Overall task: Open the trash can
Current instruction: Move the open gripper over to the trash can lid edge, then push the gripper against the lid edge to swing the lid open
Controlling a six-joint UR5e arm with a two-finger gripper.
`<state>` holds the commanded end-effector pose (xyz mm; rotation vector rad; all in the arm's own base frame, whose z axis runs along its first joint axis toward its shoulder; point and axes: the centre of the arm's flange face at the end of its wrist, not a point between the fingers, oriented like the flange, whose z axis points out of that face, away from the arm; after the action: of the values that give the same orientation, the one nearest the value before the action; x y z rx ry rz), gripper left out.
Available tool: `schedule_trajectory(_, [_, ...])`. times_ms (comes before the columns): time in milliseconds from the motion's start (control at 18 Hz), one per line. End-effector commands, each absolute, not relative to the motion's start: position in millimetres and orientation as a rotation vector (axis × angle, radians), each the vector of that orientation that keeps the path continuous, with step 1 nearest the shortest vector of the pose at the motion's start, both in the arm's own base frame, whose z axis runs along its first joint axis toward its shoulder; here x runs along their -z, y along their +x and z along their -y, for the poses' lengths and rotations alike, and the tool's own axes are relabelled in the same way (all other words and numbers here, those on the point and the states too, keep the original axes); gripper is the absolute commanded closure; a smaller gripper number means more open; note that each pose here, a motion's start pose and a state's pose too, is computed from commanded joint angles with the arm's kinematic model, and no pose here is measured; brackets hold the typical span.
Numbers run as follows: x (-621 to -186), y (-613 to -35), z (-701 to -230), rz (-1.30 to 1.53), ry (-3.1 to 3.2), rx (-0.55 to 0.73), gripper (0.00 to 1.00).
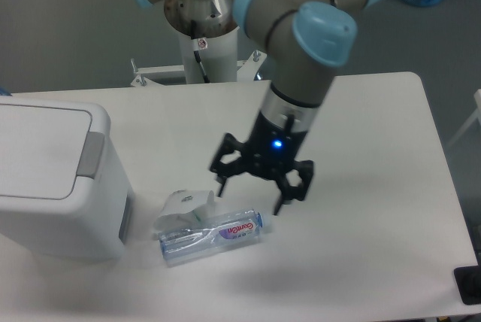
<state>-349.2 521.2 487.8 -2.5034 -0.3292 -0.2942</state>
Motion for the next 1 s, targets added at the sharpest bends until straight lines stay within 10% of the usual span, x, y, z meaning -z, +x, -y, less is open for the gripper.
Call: schedule_trajectory(1000, [-480.8,-243.6,-560.7,0.324,-2.566,0.372,0.00])
